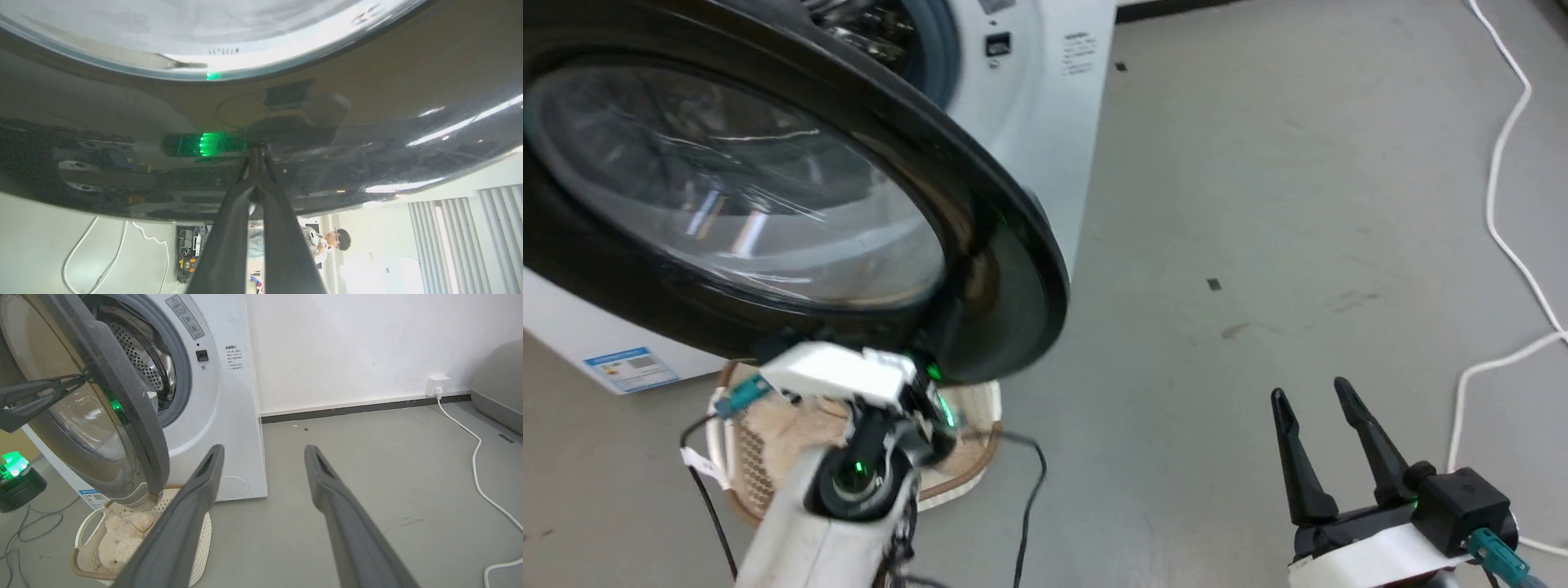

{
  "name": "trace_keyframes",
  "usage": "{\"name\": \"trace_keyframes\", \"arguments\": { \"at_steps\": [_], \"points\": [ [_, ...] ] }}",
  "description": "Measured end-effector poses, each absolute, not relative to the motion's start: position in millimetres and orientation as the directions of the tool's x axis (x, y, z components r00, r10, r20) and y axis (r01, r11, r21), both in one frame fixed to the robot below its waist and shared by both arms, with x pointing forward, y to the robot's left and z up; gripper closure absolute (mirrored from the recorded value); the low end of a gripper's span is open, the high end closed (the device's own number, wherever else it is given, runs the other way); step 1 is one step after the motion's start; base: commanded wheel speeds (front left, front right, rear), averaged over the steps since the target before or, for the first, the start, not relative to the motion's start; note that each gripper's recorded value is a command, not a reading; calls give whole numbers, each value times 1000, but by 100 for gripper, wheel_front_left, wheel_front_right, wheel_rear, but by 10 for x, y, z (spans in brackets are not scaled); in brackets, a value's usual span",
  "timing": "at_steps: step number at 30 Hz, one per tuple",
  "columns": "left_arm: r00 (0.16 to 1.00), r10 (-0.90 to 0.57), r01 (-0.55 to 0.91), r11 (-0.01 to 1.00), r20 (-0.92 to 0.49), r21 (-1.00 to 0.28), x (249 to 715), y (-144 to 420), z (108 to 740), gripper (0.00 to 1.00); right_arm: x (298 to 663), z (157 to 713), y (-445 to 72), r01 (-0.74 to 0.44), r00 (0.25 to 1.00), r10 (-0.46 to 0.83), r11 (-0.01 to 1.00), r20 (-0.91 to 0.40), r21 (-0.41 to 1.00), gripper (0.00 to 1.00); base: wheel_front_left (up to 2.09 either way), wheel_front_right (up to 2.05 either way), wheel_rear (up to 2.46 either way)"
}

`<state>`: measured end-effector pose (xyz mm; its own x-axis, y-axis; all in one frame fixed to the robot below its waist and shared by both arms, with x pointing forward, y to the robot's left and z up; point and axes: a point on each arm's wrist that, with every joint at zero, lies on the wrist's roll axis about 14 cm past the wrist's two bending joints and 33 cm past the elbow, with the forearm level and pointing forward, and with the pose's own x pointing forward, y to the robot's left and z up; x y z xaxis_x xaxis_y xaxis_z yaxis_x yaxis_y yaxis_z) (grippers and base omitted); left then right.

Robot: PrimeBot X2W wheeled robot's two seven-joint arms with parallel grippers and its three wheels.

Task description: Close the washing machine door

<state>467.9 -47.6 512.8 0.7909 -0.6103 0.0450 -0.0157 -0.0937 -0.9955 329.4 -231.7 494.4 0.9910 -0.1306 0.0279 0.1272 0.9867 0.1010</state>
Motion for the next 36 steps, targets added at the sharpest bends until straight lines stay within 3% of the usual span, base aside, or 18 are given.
{"name": "trace_keyframes", "arguments": {
  "at_steps": [9, 13, 15, 16, 19, 25, 27, 31, 36],
  "points": [
    [795, -601, 16, -119, 85, -993, 4739, -497, 5282, 100, 3310, 4941, -2336, 132, 990, -136, 985, 28, 110, 0, 0, 0, 0],
    [754, -652, 40, -64, 72, -997, 4519, -464, 5248, 100, 3364, 4982, -2255, 101, 993, -107, 988, 46, 117, 0, 0, 0, 0],
    [725, -688, 71, 18, 39, -997, 4357, -425, 5162, 100, 3392, 5012, -2208, 83, 994, -90, 989, 57, 121, 0, 0, 0, 0],
    [708, -705, 119, 164, -32, -979, 4197, -326, 4984, 100, 3423, 5042, -2159, 64, 995, -72, 991, 69, 121, 0, 0, 0, 0],
    [699, -701, 219, 397, -140, -891, 3978, -112, 4720, 100, 3472, 5088, -2074, 32, 995, -43, 992, 87, 121, 0, 0, 0, 0],
    [810, -563, 392, 729, -167, -561, 3912, 603, 4587, 100, 3534, 5154, -1888, -32, 994, 19, 993, 112, 117, 0, 0, 0, 0],
    [863, -491, 395, 801, -118, -449, 3957, 888, 4663, 100, 3548, 5166, -1828, -52, 992, 39, 992, 117, 118, 0, 0, 0, 0],
    [945, -325, 308, 873, 19, -377, 4093, 1324, 5053, 100, 3602, 5219, -1687, -99, 987, 84, 989, 134, 113, 0, 0, 0, 0],
    [955, -93, 177, 940, 282, -290, 4010, 1869, 5837, 100, 3655, 5284, -1536, -148, 979, 130, 983, 155, 112, 0, 0, 0, 0]
  ]
}}
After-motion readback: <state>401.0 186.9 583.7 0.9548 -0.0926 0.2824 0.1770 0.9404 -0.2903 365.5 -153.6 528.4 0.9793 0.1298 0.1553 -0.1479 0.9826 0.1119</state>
